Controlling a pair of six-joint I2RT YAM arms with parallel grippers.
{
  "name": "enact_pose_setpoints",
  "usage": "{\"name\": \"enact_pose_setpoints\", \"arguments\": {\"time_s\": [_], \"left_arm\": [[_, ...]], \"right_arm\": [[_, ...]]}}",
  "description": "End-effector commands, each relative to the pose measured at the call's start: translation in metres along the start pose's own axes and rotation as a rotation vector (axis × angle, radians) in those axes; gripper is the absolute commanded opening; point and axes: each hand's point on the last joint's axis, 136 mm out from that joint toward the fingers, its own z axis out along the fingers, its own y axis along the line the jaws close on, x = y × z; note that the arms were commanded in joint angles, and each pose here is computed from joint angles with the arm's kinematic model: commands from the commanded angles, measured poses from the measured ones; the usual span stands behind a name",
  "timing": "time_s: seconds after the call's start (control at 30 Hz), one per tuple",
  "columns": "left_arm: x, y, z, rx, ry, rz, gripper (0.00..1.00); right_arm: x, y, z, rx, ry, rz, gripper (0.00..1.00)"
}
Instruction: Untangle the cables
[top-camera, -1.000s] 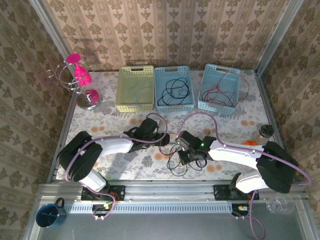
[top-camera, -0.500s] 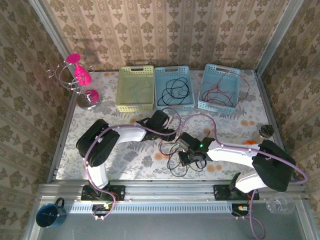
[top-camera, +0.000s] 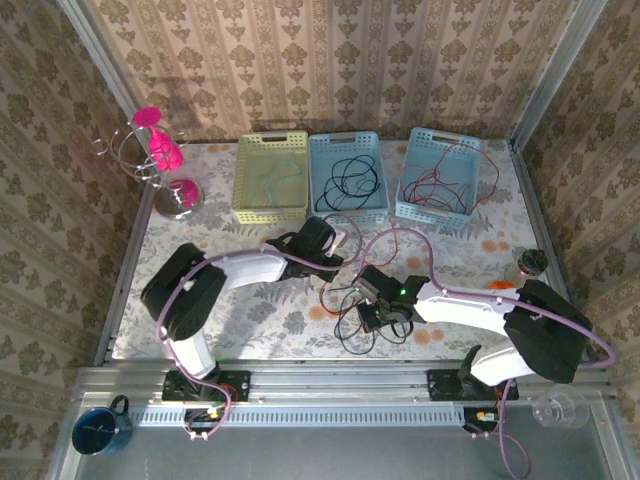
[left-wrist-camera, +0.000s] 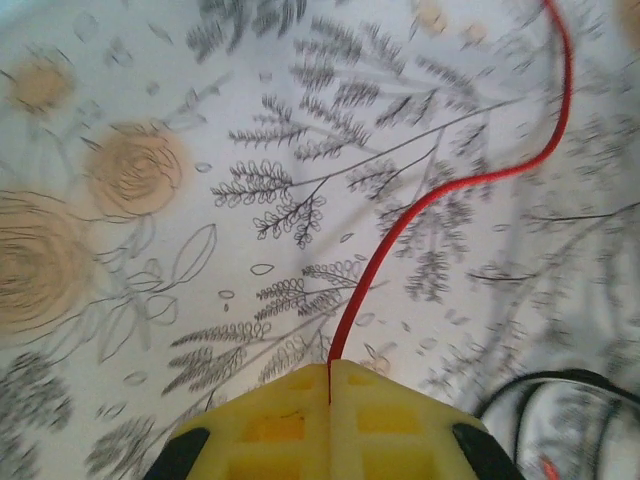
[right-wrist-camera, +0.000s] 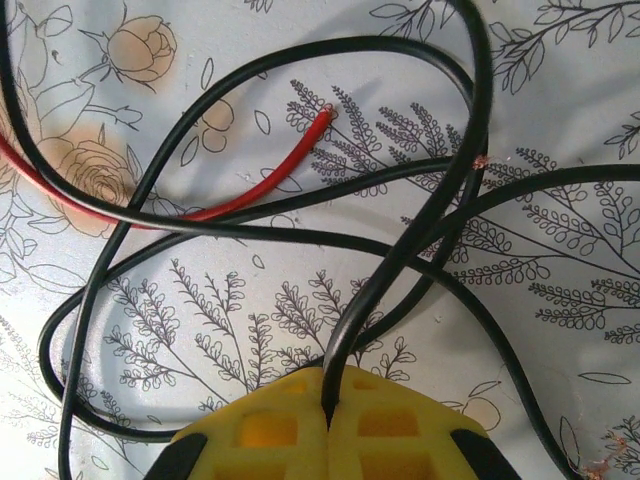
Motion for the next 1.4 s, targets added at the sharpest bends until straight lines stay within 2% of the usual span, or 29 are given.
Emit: {"name": "enact_pose_setpoints", "arguments": {"time_s": [0.0, 0.03, 0.1, 0.13, 0.17, 0.33, 0.53, 0.63, 0.77, 0.93, 1.03, 1.13, 1.2, 1.3, 1.37], "left_arm": [[-0.025, 0.001, -0.046, -0.038, -0.104, 0.015, 0.0], [-0.031, 0.002, -0.059, -0.045, -0.14, 0.005, 0.0], [-0.039, 0.004, -0.081, -0.05, -0.2, -0.016, 0.0], [-0.042, 0.005, -0.093, -0.058, -0.227, -0.026, 0.0], [-0.045, 0.006, -0.105, -0.067, -0.255, -0.033, 0.0], [-0.049, 0.01, -0.154, -0.081, -0.41, -0.063, 0.0], [-0.046, 0.007, -0.186, -0.025, -0.567, -0.104, 0.0], [-0.044, 0.002, -0.192, 0.029, -0.64, -0.133, 0.0], [-0.037, 0.001, -0.197, 0.059, -0.68, -0.17, 0.0], [-0.035, -0.004, -0.204, 0.073, -0.702, -0.157, 0.0], [-0.034, -0.008, -0.205, 0.084, -0.703, -0.15, 0.0], [-0.032, -0.012, -0.202, 0.091, -0.697, -0.144, 0.0], [-0.029, -0.013, -0.199, 0.096, -0.689, -0.142, 0.0], [-0.025, -0.012, -0.195, 0.094, -0.682, -0.157, 0.0], [-0.02, -0.009, -0.192, 0.093, -0.685, -0.169, 0.0]], "right_arm": [[-0.002, -0.004, -0.003, 0.025, -0.013, 0.013, 0.07], [-0.003, -0.004, -0.003, 0.028, -0.016, 0.014, 0.14], [-0.003, -0.006, -0.005, 0.043, -0.013, 0.017, 0.43], [-0.009, -0.005, -0.015, 0.038, -0.043, 0.017, 0.51], [-0.011, -0.006, -0.02, 0.046, -0.051, 0.018, 0.54], [-0.034, 0.002, -0.08, -0.005, -0.181, 0.003, 0.61], [-0.087, 0.023, -0.149, -0.12, -0.391, 0.014, 0.66], [-0.125, 0.04, -0.166, -0.239, -0.485, 0.106, 0.7], [-0.166, 0.066, -0.183, -0.443, -0.581, 0.261, 0.76], [-0.195, 0.09, -0.174, -0.591, -0.57, 0.381, 0.78], [-0.204, 0.1, -0.153, -0.607, -0.51, 0.423, 0.77], [-0.216, 0.114, -0.14, -0.667, -0.496, 0.428, 0.71], [-0.222, 0.12, -0.138, -0.686, -0.491, 0.416, 0.55], [-0.223, 0.121, -0.141, -0.683, -0.495, 0.412, 0.19], [-0.222, 0.117, -0.145, -0.661, -0.508, 0.406, 0.05]]}}
